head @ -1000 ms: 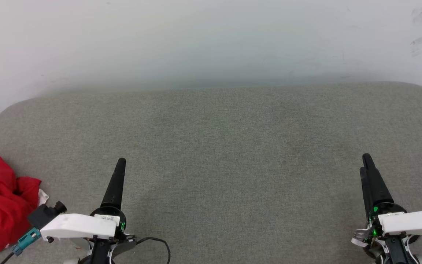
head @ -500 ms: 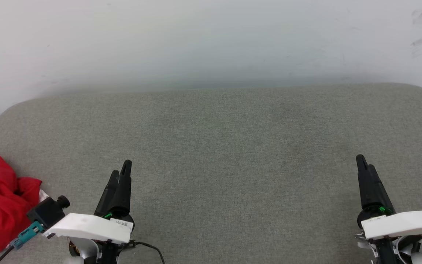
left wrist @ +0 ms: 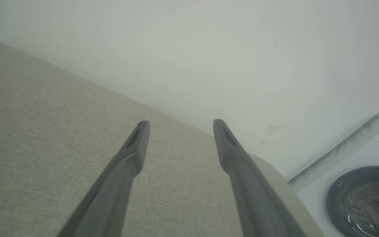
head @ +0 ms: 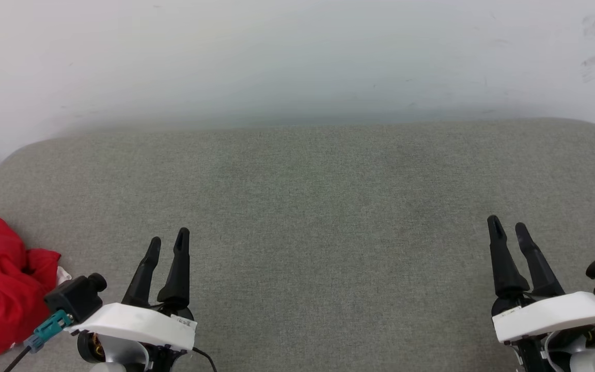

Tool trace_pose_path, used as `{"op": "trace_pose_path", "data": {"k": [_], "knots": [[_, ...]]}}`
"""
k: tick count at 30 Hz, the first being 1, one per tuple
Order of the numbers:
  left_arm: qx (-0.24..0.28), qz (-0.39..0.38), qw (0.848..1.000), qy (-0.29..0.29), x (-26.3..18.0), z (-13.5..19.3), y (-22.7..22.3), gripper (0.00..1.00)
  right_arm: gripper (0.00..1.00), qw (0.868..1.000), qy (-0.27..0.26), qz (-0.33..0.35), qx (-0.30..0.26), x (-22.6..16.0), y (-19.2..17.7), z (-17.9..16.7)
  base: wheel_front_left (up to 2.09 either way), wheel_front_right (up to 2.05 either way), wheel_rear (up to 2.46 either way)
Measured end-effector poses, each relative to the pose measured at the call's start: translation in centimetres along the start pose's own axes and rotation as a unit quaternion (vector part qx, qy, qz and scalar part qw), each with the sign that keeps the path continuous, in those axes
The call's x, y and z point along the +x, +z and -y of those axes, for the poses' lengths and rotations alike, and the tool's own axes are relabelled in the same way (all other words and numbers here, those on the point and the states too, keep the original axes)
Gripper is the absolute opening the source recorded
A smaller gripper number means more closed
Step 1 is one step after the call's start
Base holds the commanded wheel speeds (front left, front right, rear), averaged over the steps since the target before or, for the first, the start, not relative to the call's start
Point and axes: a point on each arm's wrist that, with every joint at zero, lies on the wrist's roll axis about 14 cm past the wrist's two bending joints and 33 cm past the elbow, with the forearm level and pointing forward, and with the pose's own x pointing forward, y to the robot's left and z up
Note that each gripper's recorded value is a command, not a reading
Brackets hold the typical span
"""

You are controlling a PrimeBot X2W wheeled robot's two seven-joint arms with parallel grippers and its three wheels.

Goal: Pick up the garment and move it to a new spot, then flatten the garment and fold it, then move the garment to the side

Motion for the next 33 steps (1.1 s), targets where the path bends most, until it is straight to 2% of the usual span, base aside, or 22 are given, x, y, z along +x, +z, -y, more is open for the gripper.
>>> {"op": "trace_pose_path", "data": {"k": [16, 33], "knots": [[0.099, 0.007, 0.995, -0.016, -0.1, 0.5, 0.2, 1.0, 1.0, 0.995, 0.022, -0.009, -0.101, -0.3, 0.0, -1.2, 0.0, 0.0, 0.0], [0.186, 0.0, 0.983, -0.013, -0.4, -0.5, -0.4, 1.0, 1.0, 0.983, 0.01, -0.02, -0.184, -0.7, 0.2, -0.3, 0.0, 0.0, 0.0]]}}
